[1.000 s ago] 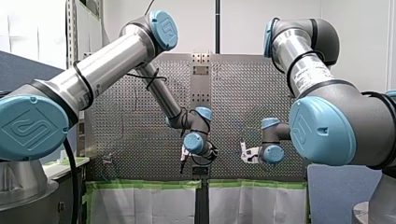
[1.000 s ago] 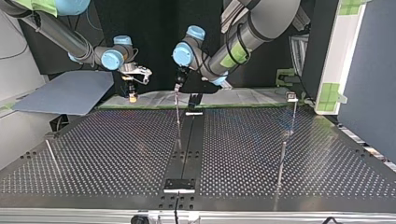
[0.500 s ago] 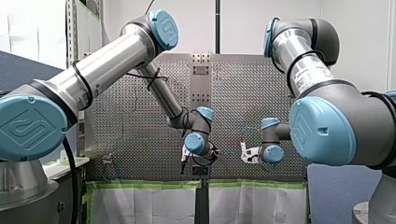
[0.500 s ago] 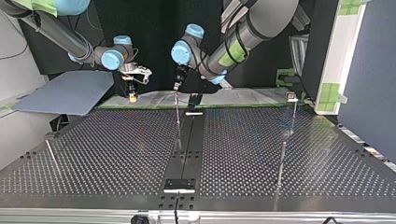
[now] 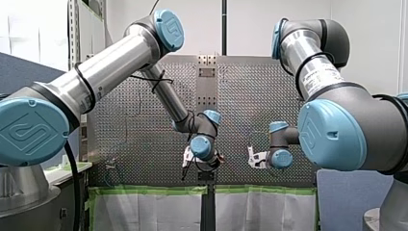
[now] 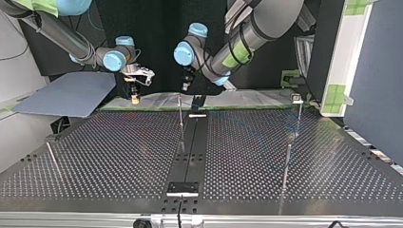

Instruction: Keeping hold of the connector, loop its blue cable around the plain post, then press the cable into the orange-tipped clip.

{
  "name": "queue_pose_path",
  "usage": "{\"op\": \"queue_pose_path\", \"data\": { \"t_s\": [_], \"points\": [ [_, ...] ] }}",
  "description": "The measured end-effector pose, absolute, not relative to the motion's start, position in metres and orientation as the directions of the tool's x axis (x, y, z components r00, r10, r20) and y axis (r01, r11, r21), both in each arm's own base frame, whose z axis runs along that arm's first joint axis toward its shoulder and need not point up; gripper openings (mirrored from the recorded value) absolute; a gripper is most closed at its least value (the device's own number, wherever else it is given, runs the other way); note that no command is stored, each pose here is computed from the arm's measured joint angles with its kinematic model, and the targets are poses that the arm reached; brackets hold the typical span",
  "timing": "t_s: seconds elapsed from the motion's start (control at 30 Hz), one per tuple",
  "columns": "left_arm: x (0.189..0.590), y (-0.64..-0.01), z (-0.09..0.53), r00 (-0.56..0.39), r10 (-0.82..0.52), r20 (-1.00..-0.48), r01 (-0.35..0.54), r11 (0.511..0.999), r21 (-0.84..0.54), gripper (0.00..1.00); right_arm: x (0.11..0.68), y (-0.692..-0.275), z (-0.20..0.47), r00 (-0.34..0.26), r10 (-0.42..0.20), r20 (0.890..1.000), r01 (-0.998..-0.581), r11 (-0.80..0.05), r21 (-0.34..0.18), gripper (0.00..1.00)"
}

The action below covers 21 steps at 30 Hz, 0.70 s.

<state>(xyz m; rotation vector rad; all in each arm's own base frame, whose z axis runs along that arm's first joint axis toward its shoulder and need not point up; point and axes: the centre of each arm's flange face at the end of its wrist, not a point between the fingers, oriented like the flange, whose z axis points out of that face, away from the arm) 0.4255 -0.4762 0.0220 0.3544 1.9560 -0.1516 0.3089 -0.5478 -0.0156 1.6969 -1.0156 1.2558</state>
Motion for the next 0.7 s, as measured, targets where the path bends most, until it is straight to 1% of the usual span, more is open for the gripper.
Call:
{"op": "queue_pose_path", "data": {
  "t_s": [0.3, 0.7],
  "points": [
    [0.431, -0.465, 0.023, -0.366, 0.174, -0.914, 0.233, 0.968, 0.091, 1.0, 0.306, -0.55, -0.015, 0.193, -0.151, 0.97, -0.919, -0.373, 0.124, 0.0],
    [0.433, -0.466, 0.033, -0.336, 0.169, -0.926, 0.209, 0.973, 0.102, 1.0, 0.304, -0.551, -0.015, 0.192, -0.151, 0.97, -0.92, -0.37, 0.125, 0.0]
  ]
}}
